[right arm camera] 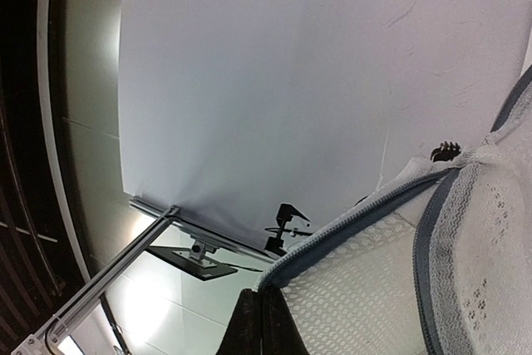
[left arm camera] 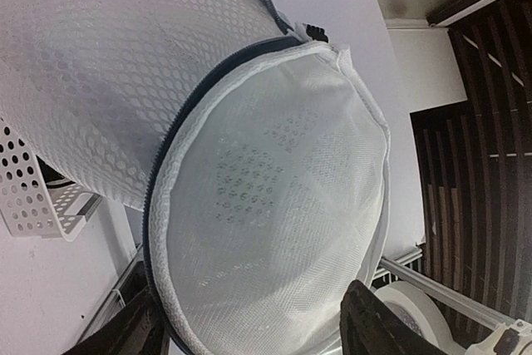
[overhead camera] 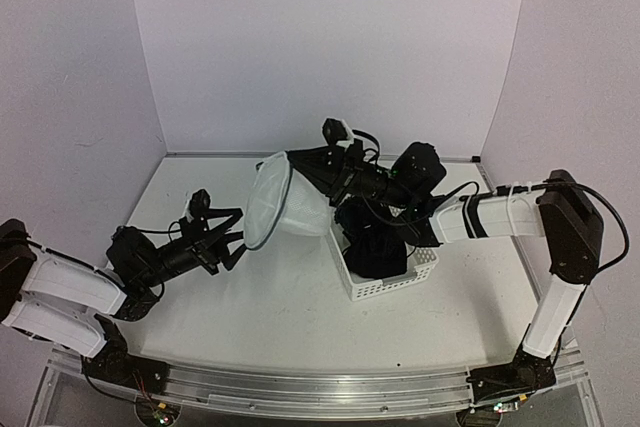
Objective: Unzip the laundry bag and remove the bra
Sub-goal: Place the laundry bag at the center of the board.
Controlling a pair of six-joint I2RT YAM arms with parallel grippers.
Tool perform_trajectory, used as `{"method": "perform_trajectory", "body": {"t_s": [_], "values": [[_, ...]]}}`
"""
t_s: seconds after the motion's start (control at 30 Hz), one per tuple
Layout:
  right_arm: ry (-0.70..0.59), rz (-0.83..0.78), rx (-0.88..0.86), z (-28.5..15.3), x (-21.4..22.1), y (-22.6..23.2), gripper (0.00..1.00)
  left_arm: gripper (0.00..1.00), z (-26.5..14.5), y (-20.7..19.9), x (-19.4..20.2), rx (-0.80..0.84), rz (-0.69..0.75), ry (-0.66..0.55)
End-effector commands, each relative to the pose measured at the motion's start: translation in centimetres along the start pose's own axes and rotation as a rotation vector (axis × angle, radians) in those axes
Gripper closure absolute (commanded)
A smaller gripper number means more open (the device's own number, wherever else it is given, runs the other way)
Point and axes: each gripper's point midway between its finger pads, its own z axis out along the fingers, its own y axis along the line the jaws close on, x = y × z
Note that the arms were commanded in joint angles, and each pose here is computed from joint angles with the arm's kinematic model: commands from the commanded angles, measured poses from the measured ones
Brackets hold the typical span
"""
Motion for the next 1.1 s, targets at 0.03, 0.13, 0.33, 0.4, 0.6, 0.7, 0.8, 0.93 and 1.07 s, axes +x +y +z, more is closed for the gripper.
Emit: {"method": "perform_trajectory", "body": {"t_s": [0.03,0.13,0.33,0.4,0.6,0.7,0.8,0.93,1.07], "values": [[0.026,-0.054,-0.106,-0.6,1.3,2.9,1.00,0.38,0.4,-3.8,0.4,0.158,0.030,0.027],[0.029,-0.054,-0.100,-1.0,1.7,2.6,1.00,0.50,0.4,-4.1,0.4,0.166,0.032,0.027],[0.025,-0.050,-0.073,-2.0,2.4,1.5,1.00,0.77,0.3,-4.2,0.3,0.169,0.030,0.015],[0.025,-0.051,-0.064,-2.3,2.6,1.0,1.00,0.83,0.2,-4.1,0.3,0.167,0.026,0.014],[0.041,-0.049,-0.014,-2.9,3.1,-1.5,1.00,1.00,0.0,-3.5,0.3,0.151,0.008,0.012],[0.060,-0.047,0.015,-3.1,3.4,-3.1,1.00,1.00,-0.4,-2.6,0.3,0.127,-0.017,0.003],[0.087,-0.042,0.043,-3.4,4.0,-4.8,0.94,1.00,-0.7,-1.8,0.3,0.102,-0.042,-0.008],[0.092,-0.035,0.094,-4.5,4.4,-7.1,0.85,1.00,-1.0,-0.6,0.3,0.064,-0.079,-0.018],[0.097,-0.043,0.133,-5.7,4.9,-8.7,0.75,1.00,-1.3,0.3,0.2,0.033,-0.102,-0.034]]}}
